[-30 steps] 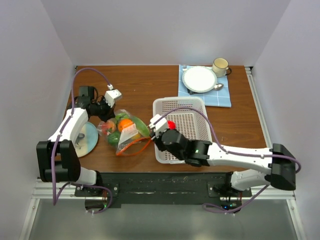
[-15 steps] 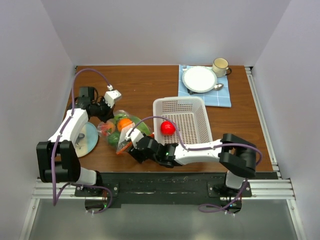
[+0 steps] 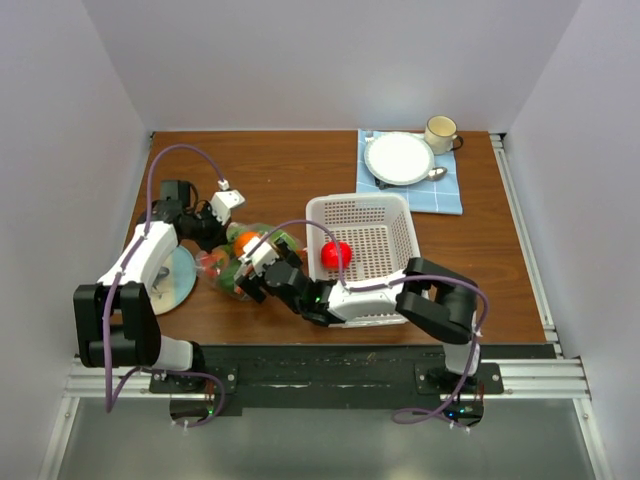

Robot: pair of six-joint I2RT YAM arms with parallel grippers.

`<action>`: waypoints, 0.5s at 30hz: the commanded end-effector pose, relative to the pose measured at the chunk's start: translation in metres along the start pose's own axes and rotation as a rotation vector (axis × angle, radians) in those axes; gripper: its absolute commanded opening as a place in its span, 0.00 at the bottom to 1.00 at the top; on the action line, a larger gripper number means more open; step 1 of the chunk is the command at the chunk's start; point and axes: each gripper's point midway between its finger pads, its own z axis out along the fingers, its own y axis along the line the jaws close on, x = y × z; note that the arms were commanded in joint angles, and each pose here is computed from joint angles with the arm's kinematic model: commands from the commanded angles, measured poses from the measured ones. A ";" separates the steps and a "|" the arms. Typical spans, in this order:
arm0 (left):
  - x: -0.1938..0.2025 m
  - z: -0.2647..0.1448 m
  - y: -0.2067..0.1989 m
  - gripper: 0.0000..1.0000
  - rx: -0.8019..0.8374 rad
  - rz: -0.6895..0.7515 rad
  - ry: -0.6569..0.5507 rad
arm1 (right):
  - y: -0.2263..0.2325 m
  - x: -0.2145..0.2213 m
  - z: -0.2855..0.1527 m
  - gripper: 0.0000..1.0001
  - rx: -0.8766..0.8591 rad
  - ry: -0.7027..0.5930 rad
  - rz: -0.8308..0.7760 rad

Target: Open the zip-top bag and remove the fake food

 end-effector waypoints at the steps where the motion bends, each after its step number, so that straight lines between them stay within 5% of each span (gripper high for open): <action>1: 0.008 0.000 -0.002 0.00 -0.002 0.041 0.022 | 0.001 -0.073 -0.029 0.95 -0.117 -0.182 0.092; 8: 0.013 0.008 0.006 0.00 -0.023 0.047 0.032 | -0.013 -0.047 -0.090 0.83 -0.189 -0.084 0.188; 11: 0.012 0.009 0.007 0.00 -0.021 0.042 0.030 | -0.020 -0.034 -0.087 0.67 -0.155 -0.052 0.234; 15: 0.009 0.005 0.008 0.00 -0.031 0.047 0.030 | -0.010 -0.030 -0.076 0.06 -0.203 -0.023 0.323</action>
